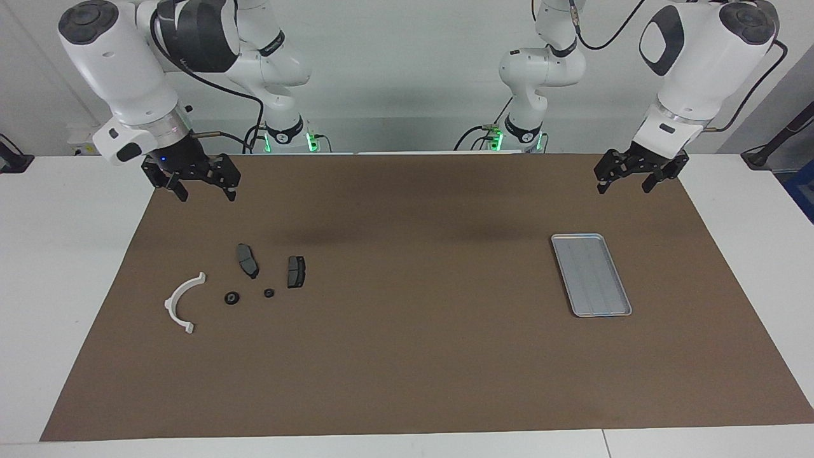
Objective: Place bearing gear from tray to pile
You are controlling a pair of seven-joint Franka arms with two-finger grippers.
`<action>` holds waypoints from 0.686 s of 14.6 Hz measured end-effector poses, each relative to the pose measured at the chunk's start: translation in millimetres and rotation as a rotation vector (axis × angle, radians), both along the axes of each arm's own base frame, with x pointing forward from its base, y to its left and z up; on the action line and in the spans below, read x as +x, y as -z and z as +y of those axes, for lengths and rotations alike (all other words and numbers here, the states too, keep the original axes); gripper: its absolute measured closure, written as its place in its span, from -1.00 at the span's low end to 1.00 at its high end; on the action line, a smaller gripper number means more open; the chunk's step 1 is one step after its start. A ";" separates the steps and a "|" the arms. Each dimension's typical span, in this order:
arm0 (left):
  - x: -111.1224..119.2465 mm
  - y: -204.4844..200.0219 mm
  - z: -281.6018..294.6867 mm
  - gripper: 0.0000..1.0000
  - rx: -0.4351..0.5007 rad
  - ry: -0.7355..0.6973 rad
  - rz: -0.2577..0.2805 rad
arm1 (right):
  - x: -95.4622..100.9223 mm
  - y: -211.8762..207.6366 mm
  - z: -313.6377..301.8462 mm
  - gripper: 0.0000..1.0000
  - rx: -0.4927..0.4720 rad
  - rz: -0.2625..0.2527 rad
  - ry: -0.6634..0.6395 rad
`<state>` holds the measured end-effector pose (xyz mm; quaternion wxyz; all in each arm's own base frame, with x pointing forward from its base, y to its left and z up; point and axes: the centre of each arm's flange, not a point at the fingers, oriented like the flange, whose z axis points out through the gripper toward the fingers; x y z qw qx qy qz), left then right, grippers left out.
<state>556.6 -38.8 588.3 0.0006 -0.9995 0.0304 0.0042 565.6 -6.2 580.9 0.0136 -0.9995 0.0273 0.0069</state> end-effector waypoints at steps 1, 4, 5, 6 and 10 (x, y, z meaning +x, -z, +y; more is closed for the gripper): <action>0.0 0.0 0.0 -1.00 0.000 0.000 0.000 | -0.2 0.1 -0.9 -1.00 0.000 0.002 0.002; 0.0 0.0 0.0 -1.00 0.000 0.000 0.000 | -1.4 1.1 -3.6 -1.00 0.000 0.013 0.012; 0.0 0.0 0.0 -1.00 0.000 0.000 0.000 | -1.7 1.2 -5.7 -1.00 0.000 0.015 0.021; 0.0 0.0 0.0 -1.00 0.000 0.000 0.000 | -2.1 1.3 -8.8 -1.00 0.000 0.017 0.028; 0.0 0.0 0.0 -1.00 0.000 0.000 0.000 | -2.7 1.6 -16.2 -1.00 -0.014 0.020 0.038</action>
